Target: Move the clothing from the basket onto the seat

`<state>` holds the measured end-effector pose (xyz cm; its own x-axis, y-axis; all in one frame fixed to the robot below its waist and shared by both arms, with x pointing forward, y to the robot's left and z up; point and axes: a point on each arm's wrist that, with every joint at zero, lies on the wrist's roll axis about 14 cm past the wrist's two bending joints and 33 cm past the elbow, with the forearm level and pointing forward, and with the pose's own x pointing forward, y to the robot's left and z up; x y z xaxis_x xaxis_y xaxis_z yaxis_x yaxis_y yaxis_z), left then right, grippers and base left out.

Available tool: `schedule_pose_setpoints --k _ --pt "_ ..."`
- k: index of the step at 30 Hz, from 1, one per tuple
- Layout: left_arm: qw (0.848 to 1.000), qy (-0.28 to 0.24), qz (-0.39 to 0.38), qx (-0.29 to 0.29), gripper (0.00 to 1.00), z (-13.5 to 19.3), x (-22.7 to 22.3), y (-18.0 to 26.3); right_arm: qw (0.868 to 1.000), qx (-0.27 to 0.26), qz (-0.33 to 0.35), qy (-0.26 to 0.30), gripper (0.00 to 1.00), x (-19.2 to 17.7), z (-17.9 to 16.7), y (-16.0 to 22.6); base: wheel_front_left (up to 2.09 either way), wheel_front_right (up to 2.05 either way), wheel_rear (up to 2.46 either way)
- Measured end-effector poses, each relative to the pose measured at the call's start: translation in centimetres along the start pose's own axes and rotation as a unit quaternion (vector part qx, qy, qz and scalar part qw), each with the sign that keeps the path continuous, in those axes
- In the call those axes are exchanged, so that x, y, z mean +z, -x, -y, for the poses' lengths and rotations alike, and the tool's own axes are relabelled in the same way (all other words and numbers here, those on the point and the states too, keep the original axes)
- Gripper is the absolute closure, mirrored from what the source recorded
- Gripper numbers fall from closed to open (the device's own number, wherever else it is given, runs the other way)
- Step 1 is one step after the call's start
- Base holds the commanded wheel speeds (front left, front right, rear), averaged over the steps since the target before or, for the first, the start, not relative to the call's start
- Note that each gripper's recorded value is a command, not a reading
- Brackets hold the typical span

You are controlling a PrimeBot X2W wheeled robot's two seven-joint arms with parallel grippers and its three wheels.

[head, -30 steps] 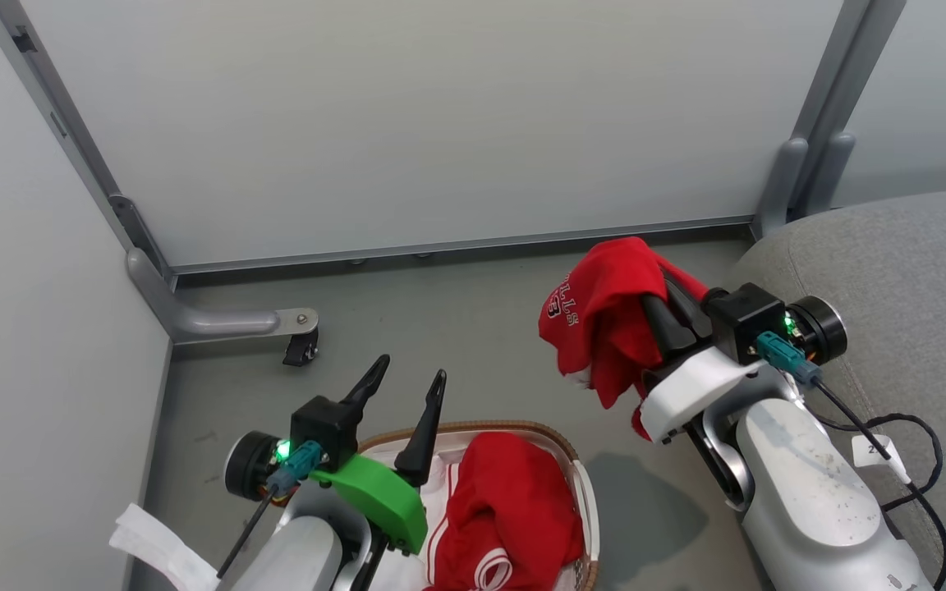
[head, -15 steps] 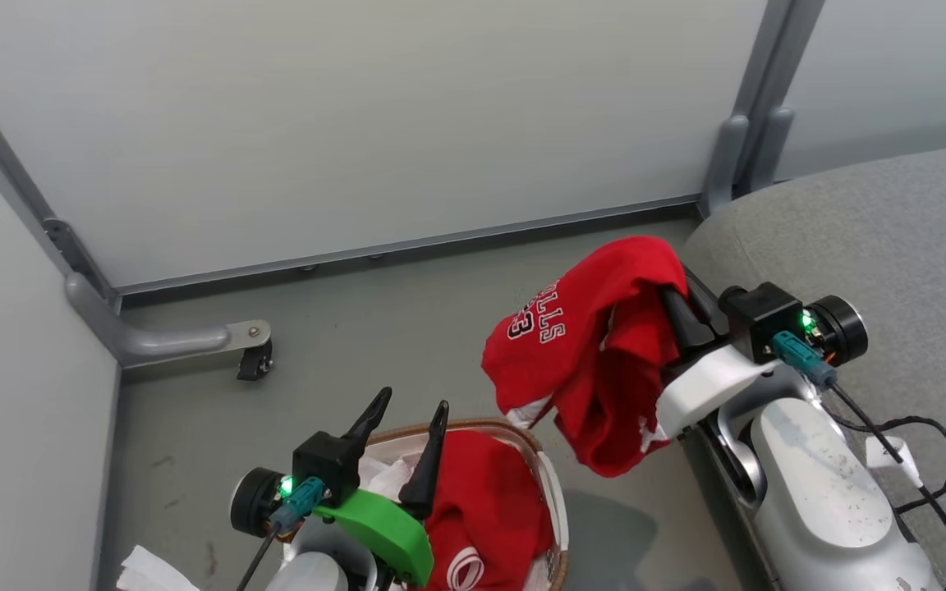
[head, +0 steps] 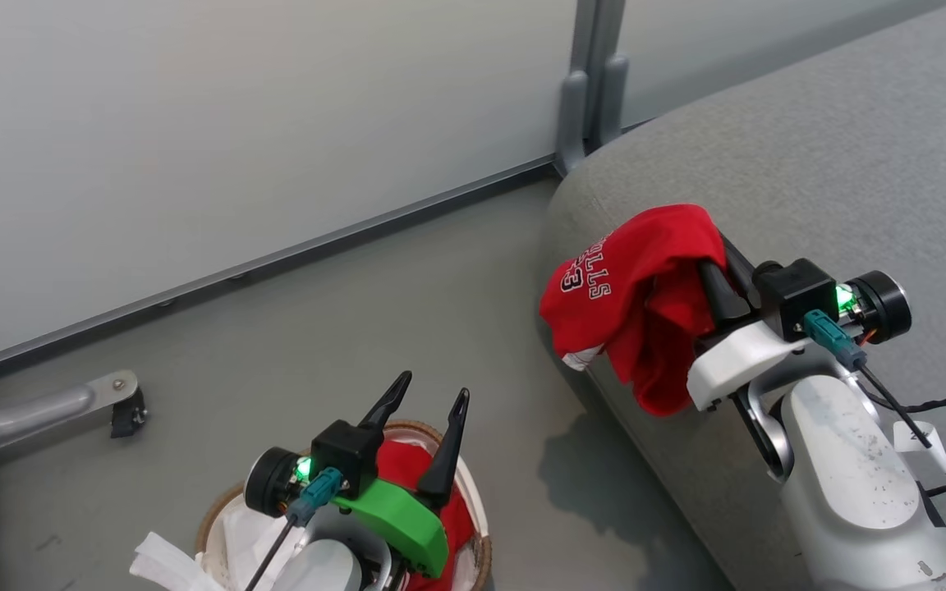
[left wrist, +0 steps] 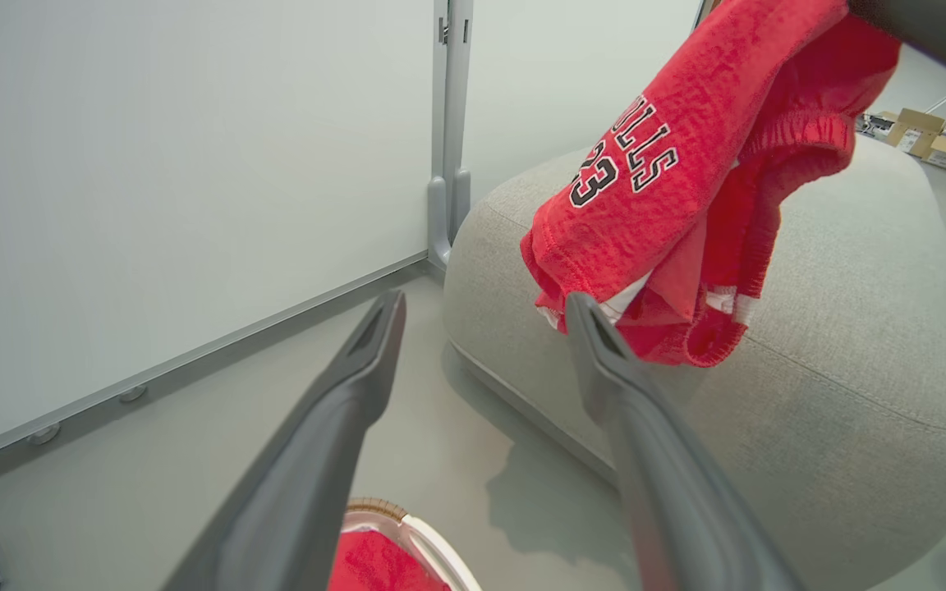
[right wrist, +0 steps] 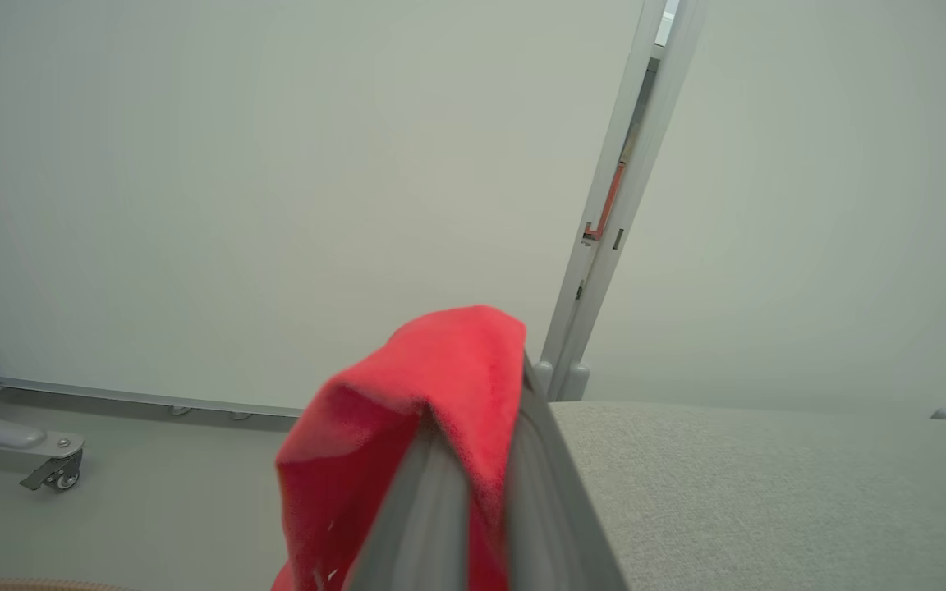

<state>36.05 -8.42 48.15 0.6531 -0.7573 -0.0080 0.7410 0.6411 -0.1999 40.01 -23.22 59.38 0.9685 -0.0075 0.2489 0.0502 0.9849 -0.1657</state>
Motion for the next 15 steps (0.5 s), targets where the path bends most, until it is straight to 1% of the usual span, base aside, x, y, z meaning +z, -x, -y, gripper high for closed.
schedule_pose_setpoints --k 7,11,15 --pt "0.998 0.006 -0.012 -0.056 0.00 2.5 -1.0 -2.4 0.998 -0.056 -0.015 0.020 1.00 -0.6 4.4 1.3 0.00 0.00 0.00" --pt "0.997 0.015 -0.021 -0.068 0.00 2.8 -2.0 -3.2 0.997 -0.070 -0.027 0.025 1.00 -1.5 5.4 1.2 0.00 0.00 0.00" --pt "0.997 0.019 -0.026 -0.074 0.00 2.4 -2.7 -4.0 0.996 -0.076 -0.025 0.038 1.00 -1.4 6.5 -0.3 0.00 0.00 0.00"
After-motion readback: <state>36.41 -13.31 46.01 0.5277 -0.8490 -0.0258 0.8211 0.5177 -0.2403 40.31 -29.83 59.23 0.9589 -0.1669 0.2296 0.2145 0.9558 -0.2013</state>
